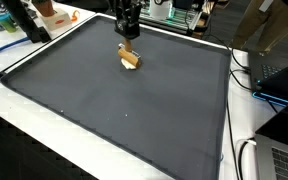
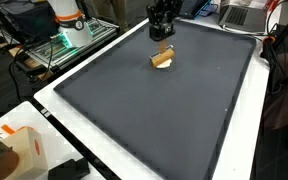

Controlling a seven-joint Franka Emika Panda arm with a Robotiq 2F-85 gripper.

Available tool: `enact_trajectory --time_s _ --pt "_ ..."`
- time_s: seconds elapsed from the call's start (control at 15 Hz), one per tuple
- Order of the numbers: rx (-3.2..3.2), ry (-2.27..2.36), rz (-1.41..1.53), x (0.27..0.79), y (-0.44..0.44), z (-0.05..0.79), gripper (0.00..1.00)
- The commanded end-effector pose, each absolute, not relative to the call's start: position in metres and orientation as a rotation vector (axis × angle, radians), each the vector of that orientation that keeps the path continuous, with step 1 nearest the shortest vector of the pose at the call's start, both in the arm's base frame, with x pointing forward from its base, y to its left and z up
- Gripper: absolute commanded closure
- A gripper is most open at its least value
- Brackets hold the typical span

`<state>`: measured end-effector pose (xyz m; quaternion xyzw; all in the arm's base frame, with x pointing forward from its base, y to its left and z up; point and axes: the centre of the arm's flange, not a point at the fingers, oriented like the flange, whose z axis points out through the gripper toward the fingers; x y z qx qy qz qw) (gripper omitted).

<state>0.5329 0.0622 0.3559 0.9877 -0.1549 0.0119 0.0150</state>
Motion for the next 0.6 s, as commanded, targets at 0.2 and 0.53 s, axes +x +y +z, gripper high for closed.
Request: enact_trajectory --time_s 0.2,0.53 --pt "3.037 -0.466 0.038 0.55 0.058 0.319 0.77" --pt "3.036 -0.482 0.047 0.558 0.056 0.315 0.77"
